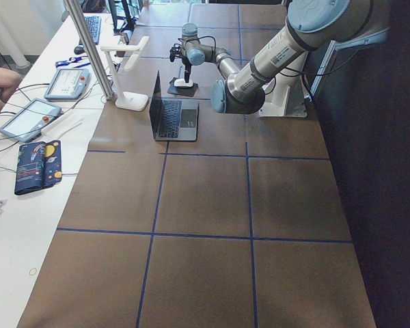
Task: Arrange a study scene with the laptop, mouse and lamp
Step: 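Release the mouse and withdraw the left arm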
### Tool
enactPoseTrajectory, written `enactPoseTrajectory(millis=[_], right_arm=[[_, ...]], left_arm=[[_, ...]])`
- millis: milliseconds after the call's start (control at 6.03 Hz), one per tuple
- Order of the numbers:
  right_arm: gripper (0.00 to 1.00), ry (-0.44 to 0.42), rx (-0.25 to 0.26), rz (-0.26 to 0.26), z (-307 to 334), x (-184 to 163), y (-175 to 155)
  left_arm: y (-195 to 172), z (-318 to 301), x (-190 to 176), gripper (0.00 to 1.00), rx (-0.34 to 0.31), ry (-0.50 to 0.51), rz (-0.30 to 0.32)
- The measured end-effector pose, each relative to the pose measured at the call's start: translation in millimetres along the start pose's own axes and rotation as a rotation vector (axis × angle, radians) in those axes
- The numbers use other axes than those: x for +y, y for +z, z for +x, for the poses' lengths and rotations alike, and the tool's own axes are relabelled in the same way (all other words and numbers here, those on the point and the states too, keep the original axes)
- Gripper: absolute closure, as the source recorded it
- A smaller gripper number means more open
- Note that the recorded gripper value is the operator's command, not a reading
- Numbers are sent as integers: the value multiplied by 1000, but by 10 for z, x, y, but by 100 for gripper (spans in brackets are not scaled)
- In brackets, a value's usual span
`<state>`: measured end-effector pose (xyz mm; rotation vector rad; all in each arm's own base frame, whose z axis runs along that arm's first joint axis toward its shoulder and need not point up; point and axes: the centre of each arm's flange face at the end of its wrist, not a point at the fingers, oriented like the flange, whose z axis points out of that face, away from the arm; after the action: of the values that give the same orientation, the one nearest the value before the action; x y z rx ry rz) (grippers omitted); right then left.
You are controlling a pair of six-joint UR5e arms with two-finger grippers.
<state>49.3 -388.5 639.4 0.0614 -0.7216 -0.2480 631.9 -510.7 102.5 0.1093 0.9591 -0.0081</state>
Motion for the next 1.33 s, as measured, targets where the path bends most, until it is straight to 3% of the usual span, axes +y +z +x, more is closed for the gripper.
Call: enactPoseTrajectory(millis=[331,663,1326], right_arm=[[0,43,-3,1,-7,0,-4],[0,48,-6,3,-6,-1,1],[0,39,-6,4,-10,-5,4]], left_arm=[[-523,-1010,596,0,-25,-4,-43],[-1003,-2065,958,0,-66,132,-45],[-2054,-4894,646,0,-154,350,-116]])
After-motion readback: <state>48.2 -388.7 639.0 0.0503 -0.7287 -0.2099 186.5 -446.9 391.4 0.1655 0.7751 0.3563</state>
